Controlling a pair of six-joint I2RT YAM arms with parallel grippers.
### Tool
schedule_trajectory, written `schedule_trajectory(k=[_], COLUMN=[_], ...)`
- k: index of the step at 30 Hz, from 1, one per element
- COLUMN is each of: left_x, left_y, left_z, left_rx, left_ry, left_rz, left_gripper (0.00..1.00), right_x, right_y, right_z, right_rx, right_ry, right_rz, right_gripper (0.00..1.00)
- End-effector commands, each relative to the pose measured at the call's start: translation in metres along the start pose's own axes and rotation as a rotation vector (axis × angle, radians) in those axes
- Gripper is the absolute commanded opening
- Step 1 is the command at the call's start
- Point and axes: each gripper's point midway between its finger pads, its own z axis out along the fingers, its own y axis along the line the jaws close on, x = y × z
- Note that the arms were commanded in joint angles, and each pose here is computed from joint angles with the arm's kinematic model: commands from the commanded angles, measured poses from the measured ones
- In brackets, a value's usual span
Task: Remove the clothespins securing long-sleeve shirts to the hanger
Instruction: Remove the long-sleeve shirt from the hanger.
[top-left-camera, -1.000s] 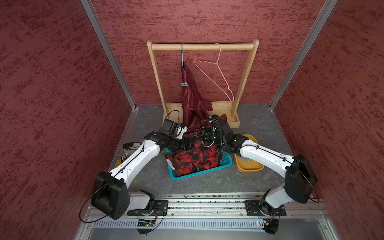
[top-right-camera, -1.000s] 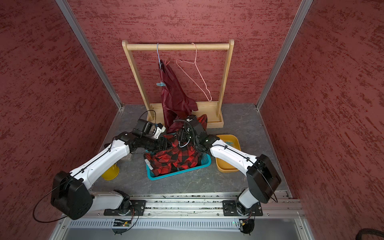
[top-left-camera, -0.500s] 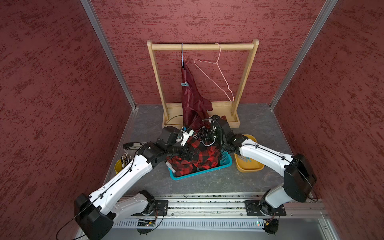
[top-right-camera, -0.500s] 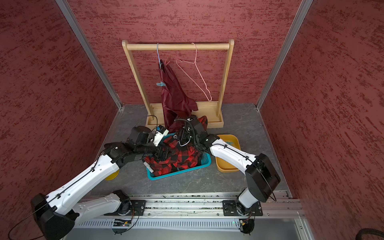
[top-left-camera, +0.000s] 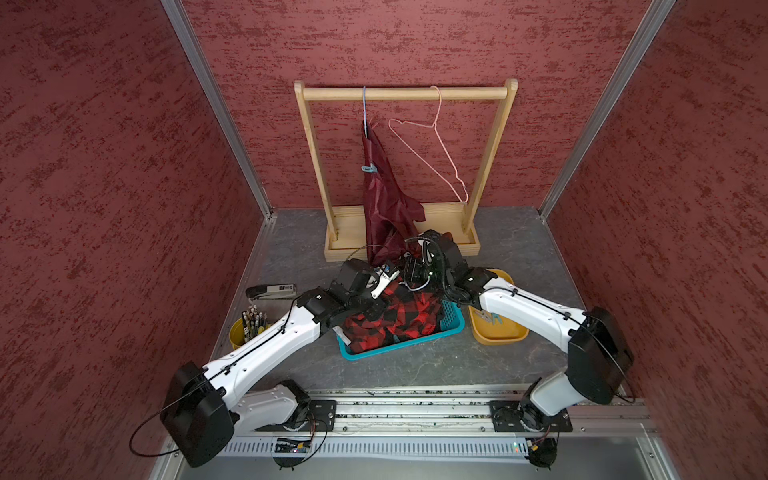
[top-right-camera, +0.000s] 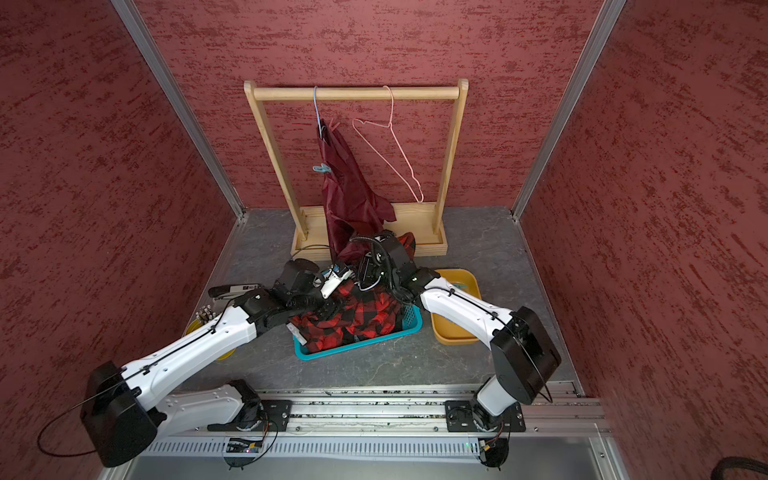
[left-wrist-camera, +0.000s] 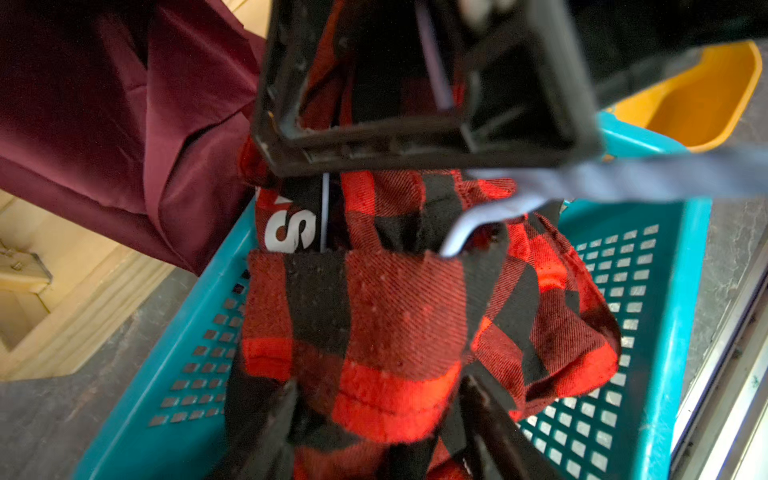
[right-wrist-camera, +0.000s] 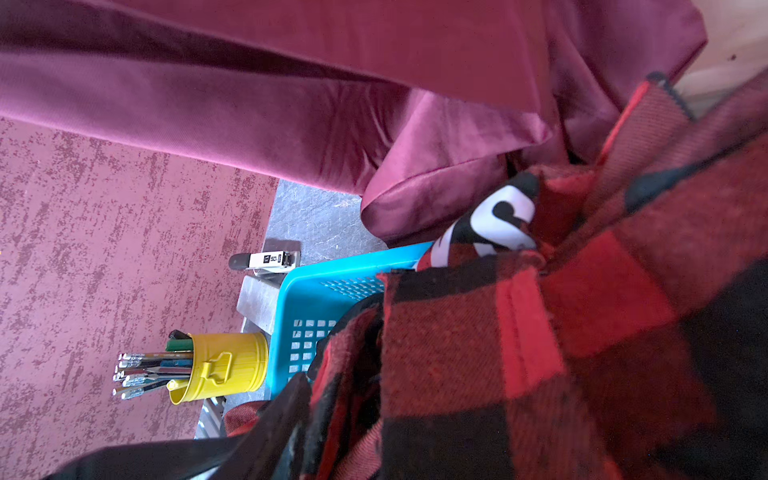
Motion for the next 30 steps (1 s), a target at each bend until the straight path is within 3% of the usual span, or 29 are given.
schedule_trajectory(k=[1, 6, 8, 13, 16, 20, 26, 30], left_x=[-0.013, -0.015, -0.015, -0.014, -0.012, -0.012, -0.017, -0.015], left_y=[0.001, -0.001, -0.001, 0.0, -0.005, -0.012, -0.024, -0.03], left_z=[0.003, 0.01, 0.011, 0.014, 0.015, 0.014, -0.004, -0.017], left_rx=[-0.042, -0.057, -0.06, -0.076, -0.073, -0.073, -0.043, -0.026], left_ry=[-0.039, -0.049, -0.046, -0.035, -0.028, -0.018, -0.044, -0.054], left_rz=[0.054, 0.055, 0.05, 0.019, 0.017, 0.022, 0.032, 0.044], left_gripper=[0.55, 0.45, 0.38, 0.08, 0.0, 0.0, 0.0, 0.0], right_x=[0.001, 0.001, 0.0, -0.001, -0.001, -0.003, -0.012, -0.021], right_y=[0.0, 0.001, 0.001, 0.002, 0.001, 0.001, -0.015, -0.029], right_z=[0.001, 0.003, 0.003, 0.002, 0.002, 0.003, 0.002, 0.002], right_rx=[-0.007, -0.012, -0.011, -0.019, -0.019, -0.02, 0.039, 0.071], right_ry=[0.012, 0.014, 0.015, 0.013, 0.014, 0.012, -0.014, -0.037], right_rz=[0.018, 0.02, 0.02, 0.014, 0.014, 0.011, 0.041, 0.095], right_gripper=[0.59, 0.59, 0.59, 0.61, 0.62, 0.65, 0.82, 0.87])
